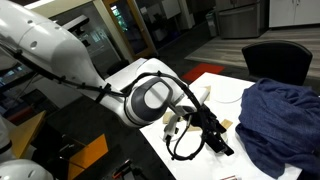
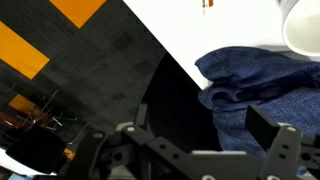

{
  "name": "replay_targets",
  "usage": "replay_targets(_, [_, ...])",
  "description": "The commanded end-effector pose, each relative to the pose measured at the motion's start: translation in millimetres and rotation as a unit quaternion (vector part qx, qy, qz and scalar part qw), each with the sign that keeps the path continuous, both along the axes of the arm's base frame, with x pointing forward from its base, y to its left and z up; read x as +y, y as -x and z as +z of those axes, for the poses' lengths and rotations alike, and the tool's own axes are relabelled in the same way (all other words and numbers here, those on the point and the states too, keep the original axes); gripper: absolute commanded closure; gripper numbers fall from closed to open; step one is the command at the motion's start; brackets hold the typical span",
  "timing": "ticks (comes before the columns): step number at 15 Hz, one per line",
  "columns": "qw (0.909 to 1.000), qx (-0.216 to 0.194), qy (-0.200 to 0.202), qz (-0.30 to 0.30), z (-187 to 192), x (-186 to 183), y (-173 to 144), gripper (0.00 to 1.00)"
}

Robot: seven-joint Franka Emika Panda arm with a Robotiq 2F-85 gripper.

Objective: Remove the red marker from the mug and place it on the table

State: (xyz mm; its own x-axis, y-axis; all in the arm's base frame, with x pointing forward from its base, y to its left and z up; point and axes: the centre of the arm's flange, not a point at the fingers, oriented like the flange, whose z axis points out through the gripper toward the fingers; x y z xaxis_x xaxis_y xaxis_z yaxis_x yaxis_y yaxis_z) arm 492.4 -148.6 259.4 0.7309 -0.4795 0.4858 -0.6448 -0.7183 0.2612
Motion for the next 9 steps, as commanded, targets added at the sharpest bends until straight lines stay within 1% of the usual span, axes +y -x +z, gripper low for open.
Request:
replay_targets(1, [0.9996, -0.029, -0.001, -0.006, 37, 24, 30, 0.0])
replay_targets(4, [0.9991, -0.042, 0.003, -0.001, 51, 26, 31, 0.0])
replay_targets(5, [0.9994, -0.034, 0.008, 0.001, 30, 12, 7, 0.0])
replay_targets(9, [0.9992, -0.039, 0.007, 0.004, 35, 15, 9, 0.0])
